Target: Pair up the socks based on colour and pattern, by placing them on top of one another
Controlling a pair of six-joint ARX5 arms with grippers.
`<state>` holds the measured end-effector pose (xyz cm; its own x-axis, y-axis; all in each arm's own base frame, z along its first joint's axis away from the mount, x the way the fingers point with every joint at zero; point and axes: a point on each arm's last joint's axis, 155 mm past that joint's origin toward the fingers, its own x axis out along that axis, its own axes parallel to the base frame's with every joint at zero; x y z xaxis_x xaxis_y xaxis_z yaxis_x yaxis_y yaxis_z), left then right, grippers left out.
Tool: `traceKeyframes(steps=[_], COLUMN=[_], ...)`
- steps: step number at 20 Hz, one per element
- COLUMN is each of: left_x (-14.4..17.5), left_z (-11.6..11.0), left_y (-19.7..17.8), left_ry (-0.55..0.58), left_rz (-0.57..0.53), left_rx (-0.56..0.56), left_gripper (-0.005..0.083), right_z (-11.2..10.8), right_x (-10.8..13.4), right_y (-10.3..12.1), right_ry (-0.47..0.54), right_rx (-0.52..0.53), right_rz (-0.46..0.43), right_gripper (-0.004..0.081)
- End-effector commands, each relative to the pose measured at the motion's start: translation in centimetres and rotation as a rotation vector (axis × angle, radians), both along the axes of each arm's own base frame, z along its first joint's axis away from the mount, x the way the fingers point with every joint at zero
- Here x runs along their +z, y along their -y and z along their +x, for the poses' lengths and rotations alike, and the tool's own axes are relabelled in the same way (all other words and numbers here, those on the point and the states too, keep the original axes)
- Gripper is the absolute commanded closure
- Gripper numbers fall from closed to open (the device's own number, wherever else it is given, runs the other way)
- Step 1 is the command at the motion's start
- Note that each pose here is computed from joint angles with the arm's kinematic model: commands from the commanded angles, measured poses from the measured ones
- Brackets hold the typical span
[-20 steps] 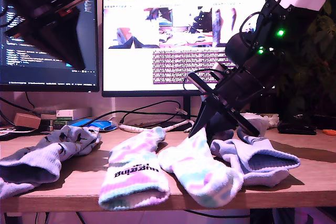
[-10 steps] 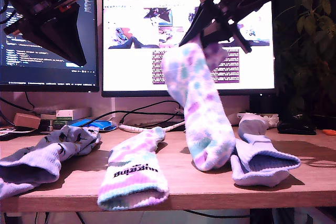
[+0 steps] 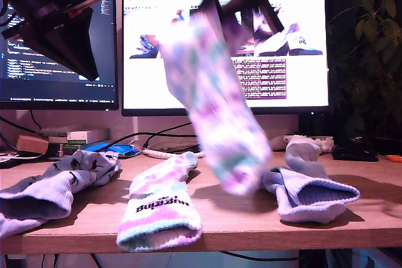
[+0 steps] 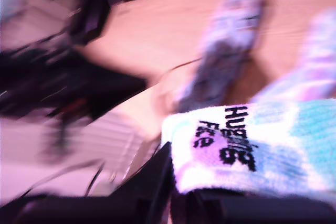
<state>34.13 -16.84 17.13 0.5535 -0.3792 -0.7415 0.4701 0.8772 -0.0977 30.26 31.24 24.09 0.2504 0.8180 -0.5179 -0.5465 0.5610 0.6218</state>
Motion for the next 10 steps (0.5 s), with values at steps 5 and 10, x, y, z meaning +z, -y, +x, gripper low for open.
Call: traceKeyframes(steps=[5,10], left_x=[0.9,1.3], left_z=[2.2,3.4], left_y=[-2.8,-5.1], left_ry=[0.073,0.092], left_rz=[0.016,0.011], left_rx=[0.093,0.158], left_gripper=[0.0797,0.0797], right_z=[-3.9,-5.3], right_x=[0.0,0.2], right_y=[-2.2,-4.4], right_ry=[-0.012,0.052], right_rx=[0.102,0.129], right_rz=[-0.016,-0.030], right_gripper=[0.0781,0.0781])
